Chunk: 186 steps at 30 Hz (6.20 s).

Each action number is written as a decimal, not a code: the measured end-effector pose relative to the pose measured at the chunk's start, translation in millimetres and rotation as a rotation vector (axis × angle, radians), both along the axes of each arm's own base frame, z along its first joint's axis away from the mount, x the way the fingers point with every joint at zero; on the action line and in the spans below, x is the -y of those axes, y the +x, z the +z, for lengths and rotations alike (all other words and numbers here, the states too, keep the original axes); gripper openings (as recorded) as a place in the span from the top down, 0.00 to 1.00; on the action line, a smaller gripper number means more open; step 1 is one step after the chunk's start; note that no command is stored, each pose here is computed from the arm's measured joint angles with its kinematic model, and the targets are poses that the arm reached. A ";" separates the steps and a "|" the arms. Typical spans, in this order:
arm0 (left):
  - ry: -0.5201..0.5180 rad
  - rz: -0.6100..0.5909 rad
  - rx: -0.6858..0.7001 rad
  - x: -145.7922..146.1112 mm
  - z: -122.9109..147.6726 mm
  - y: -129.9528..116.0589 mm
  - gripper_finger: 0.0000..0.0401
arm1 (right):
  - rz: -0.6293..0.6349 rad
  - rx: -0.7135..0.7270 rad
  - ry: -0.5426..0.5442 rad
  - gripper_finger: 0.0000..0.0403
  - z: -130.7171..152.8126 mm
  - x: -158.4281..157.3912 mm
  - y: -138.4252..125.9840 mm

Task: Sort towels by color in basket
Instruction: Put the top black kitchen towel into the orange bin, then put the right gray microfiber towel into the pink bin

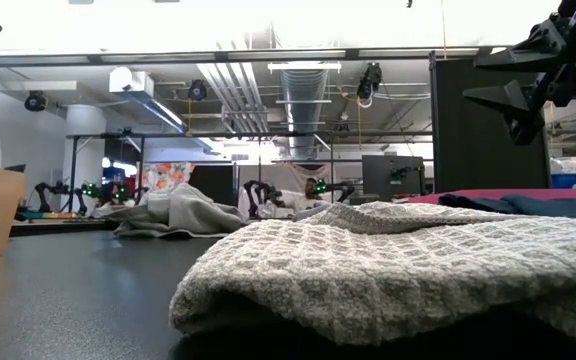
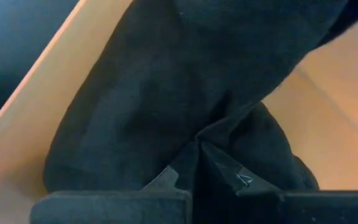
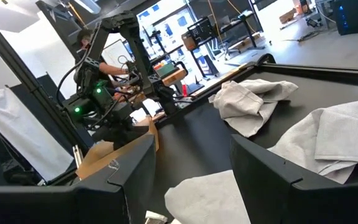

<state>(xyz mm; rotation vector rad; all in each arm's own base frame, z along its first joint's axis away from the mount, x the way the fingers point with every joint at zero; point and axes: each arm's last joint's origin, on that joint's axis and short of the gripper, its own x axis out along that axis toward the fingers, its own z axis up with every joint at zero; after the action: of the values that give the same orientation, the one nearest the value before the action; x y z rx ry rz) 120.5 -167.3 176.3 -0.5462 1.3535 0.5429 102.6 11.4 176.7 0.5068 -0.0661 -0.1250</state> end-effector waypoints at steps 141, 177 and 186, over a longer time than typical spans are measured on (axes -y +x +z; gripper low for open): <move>0.698 -0.108 0.898 -39.6 106.5 9.7 1.00 | -0.176 -0.520 -0.140 0.51 113.0 4.5 66.4; 0.509 -0.400 0.740 30.3 38.9 118.8 1.00 | 0.226 -0.857 -0.198 0.51 44.5 -27.7 142.3; 0.538 -0.627 0.687 -22.7 55.7 151.6 1.00 | 0.013 -0.870 -0.260 0.51 57.9 -4.7 170.5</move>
<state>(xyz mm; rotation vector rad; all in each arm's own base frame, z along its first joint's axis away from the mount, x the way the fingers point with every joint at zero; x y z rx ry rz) 272.0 -144.5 232.0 0.1482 0.6157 0.1499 273.1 16.2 234.6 0.1613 0.7623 -0.3105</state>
